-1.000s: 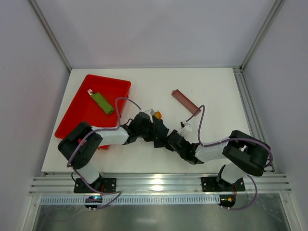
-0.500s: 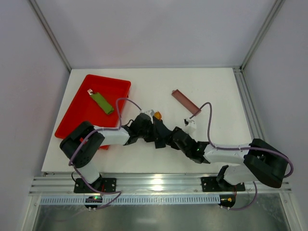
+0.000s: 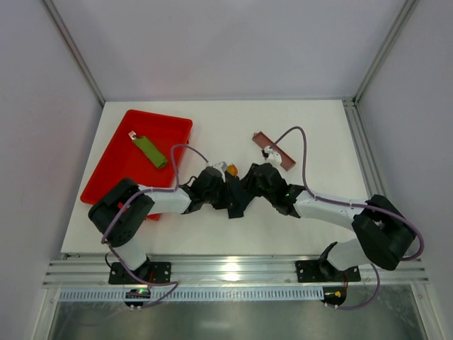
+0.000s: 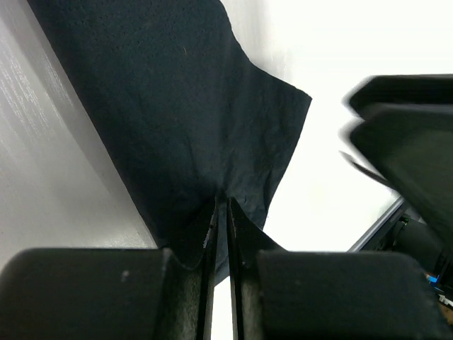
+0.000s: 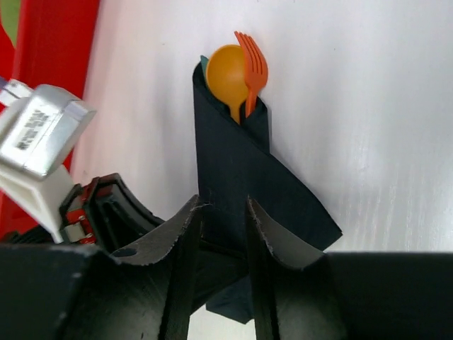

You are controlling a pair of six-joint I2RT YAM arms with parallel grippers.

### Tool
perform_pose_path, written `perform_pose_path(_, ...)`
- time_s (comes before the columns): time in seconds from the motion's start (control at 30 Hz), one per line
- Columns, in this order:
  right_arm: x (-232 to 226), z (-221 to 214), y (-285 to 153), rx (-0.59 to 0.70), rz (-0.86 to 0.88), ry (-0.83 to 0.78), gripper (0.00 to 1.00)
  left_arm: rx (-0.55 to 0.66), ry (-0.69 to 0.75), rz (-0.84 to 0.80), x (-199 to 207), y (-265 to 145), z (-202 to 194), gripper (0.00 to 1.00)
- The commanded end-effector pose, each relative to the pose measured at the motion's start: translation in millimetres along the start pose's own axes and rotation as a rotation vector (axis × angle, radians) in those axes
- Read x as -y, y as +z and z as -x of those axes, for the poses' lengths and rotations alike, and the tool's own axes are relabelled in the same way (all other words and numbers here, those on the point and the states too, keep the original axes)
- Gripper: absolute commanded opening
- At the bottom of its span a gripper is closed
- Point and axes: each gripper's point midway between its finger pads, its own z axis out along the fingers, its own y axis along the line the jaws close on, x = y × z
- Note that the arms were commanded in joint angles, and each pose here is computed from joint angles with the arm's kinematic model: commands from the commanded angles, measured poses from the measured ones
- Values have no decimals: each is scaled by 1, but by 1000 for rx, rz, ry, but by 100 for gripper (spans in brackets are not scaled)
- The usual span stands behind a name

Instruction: Place the utensils on the paper napkin and roll it up

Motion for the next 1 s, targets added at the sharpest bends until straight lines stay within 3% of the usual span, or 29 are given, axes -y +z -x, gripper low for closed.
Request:
perform_pose_path(0.0, 10, -19, 16, -79, -10, -43, 33, -22, 16, 50, -15, 4, -9, 8)
perform_pose_path(0.37, 70, -65, 17, -128, -155, -36, 22, -28, 21, 73, -17, 4, -8, 11)
perform_pose_path(0.97, 76, -94, 5, -153, -215, -63, 17, -6, 38, 76, -2, -2, 8, 27)
